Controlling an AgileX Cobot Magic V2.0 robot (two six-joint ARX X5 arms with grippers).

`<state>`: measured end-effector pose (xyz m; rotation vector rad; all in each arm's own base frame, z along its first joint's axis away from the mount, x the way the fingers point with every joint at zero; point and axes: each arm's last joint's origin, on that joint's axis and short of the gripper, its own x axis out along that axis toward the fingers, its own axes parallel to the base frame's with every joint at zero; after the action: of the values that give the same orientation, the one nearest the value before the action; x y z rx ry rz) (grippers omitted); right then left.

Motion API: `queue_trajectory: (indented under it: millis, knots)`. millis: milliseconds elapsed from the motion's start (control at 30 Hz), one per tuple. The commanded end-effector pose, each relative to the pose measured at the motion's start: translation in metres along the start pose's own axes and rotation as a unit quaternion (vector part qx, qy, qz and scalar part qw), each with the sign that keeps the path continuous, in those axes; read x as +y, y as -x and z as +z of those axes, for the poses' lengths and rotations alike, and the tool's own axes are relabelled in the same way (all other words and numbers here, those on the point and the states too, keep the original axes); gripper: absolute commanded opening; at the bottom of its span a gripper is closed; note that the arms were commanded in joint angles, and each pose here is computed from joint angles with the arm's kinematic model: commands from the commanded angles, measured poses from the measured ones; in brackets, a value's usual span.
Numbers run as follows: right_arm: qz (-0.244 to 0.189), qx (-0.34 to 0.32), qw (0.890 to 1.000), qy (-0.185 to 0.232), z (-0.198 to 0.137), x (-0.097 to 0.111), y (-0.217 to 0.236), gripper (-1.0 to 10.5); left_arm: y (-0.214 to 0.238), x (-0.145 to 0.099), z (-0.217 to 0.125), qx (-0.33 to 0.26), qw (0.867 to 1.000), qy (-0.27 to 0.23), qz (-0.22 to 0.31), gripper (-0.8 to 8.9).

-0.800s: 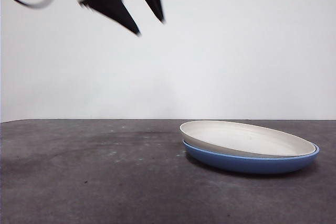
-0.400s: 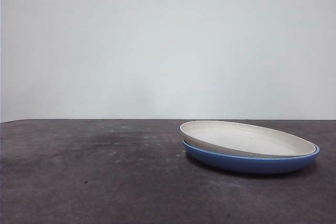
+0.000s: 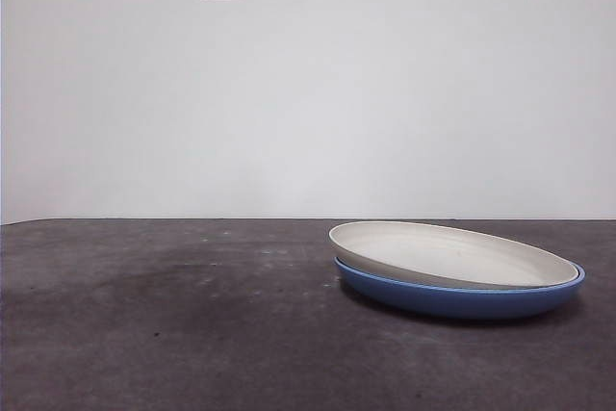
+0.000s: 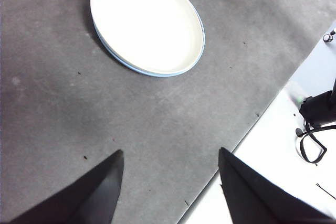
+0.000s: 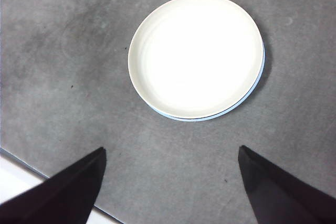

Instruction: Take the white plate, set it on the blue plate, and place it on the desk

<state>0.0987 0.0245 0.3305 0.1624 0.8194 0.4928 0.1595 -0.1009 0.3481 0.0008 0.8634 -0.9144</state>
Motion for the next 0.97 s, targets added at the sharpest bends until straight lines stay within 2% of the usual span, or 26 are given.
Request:
queue_trajectory:
  millis: [33, 333, 600, 967]
  knots:
    - [-0.002, -0.003, 1.0, -0.012, 0.006, 0.0, 0.0, 4.0, 0.001, -0.002, 0.004, -0.008, 1.0, -0.016, -0.006, 2.88]
    - [-0.093, 0.038, 0.994, -0.047, 0.029, -0.02, -0.038, 4.0, 0.001, -0.002, 0.004, -0.008, 1.0, -0.016, -0.006, 2.88]
    - [-0.095, 0.072, 0.991, -0.059, 0.056, -0.047, -0.102, 4.0, 0.001, -0.002, 0.003, -0.008, 1.0, -0.016, -0.006, 2.88]
    - [-0.1, 0.126, 0.984, -0.076, 0.061, -0.082, -0.18, 4.0, 0.001, -0.002, 0.003, -0.008, 1.0, -0.016, -0.006, 2.88]
